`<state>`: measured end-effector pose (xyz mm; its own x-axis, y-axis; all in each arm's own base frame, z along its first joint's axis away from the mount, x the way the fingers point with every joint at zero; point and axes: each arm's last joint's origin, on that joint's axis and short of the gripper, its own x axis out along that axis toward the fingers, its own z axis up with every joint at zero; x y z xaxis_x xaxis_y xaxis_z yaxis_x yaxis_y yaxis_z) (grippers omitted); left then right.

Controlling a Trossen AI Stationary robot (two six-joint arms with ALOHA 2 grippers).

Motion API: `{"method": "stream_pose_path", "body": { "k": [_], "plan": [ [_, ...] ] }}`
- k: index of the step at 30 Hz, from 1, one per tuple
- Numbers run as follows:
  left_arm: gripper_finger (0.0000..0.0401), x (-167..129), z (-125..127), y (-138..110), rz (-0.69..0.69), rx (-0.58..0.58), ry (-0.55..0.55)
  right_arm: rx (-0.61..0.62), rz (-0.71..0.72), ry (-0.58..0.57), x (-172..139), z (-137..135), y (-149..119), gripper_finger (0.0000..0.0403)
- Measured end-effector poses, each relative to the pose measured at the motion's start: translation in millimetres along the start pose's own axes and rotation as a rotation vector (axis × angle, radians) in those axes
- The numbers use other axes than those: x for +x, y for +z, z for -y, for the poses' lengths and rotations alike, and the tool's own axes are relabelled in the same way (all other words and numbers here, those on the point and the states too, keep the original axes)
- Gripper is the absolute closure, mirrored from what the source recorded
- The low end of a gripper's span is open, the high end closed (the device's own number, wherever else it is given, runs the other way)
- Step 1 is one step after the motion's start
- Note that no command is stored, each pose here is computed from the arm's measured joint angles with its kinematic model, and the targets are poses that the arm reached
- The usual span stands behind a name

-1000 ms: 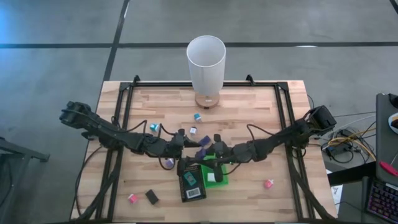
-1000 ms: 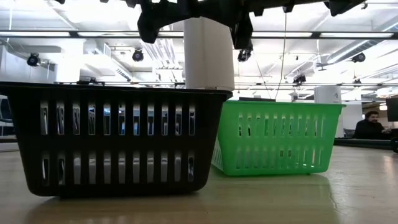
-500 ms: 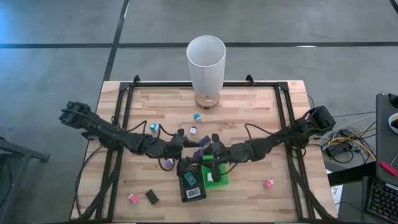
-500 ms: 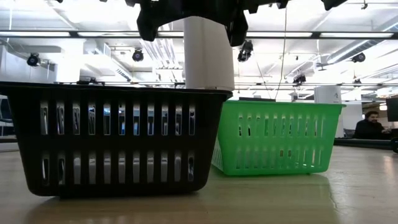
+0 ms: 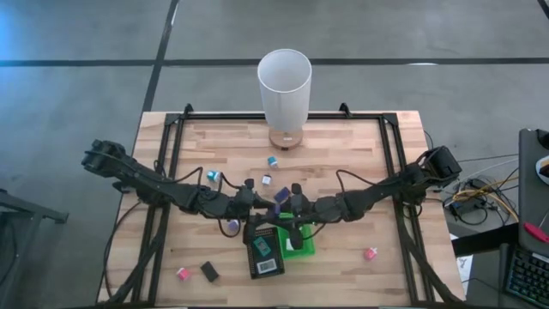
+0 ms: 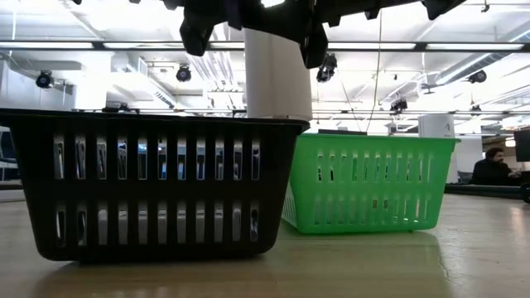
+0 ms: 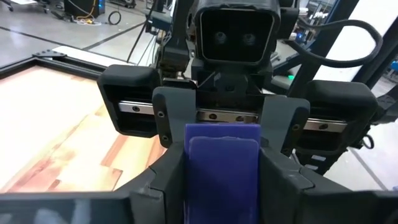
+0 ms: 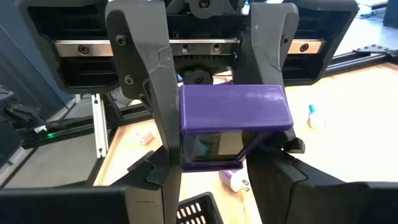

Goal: Pick & Place Office items
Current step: Put the right dark blue digital clock into the black bin

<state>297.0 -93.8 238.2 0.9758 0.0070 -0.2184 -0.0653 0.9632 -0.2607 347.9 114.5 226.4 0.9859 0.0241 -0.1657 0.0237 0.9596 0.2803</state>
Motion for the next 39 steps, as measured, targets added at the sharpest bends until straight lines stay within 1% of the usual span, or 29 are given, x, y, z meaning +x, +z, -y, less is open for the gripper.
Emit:
{"method": "stream_pose_path", "body": {
  "k": [5, 6, 8, 14, 16, 18, 22, 24, 26, 30, 34, 37, 39],
  "plan": [
    [0.0251, 0, 0, 0, -0.007, 0.004, 0.000, -0.001, -0.002, -0.001, 0, 0, -1, 0.0266],
    [0.0251, 0, 0, 0, -0.007, 0.006, 0.000, 0.000, -0.004, -0.002, 1, 0, -1, 0.0258],
    [0.0251, 0, -1, -1, -0.015, 0.010, 0.007, 0.016, -0.006, -0.007, 2, 1, -3, 0.0219],
    [0.0251, 0, -3, -5, -0.042, 0.028, 0.026, 0.047, -0.041, -0.013, 6, 2, -13, 0.0070],
    [0.0251, 0, -3, -5, -0.041, 0.029, 0.031, 0.047, -0.057, -0.011, 7, 2, -15, 0.0032],
    [0.0251, 0, -3, -5, -0.040, 0.029, 0.031, 0.044, -0.062, -0.011, 7, 2, -16, 0.0013],
    [0.0251, 0, -3, -5, -0.039, 0.031, 0.026, 0.021, -0.084, -0.019, 5, 2, -16, 0.0013],
    [0.0251, 0, -3, -5, -0.040, 0.038, 0.025, 0.004, -0.137, -0.037, 1, 3, -17, 0.0012],
    [0.0251, 0, -3, -5, -0.046, 0.044, 0.024, -0.012, -0.226, -0.065, -7, 3, -19, 0.0012],
    [0.0251, -1, -1, -7, -0.056, 0.049, 0.019, 0.012, -0.458, -0.170, -34, 7, -24, 0.0012],
    [0.0251, -2, 1, -8, -0.068, 0.049, 0.011, 0.038, -0.607, -0.271, -66, 5, -23, 0.0012],
    [0.0251, -3, 6, -10, -0.075, 0.039, -0.003, 0.036, -0.635, -0.330, -89, 0, -19, 0.0011],
    [0.0251, -5, 10, -12, -0.079, 0.027, -0.019, 0.019, -0.609, -0.358, -102, -4, -13, 0.0011]
  ]
}}
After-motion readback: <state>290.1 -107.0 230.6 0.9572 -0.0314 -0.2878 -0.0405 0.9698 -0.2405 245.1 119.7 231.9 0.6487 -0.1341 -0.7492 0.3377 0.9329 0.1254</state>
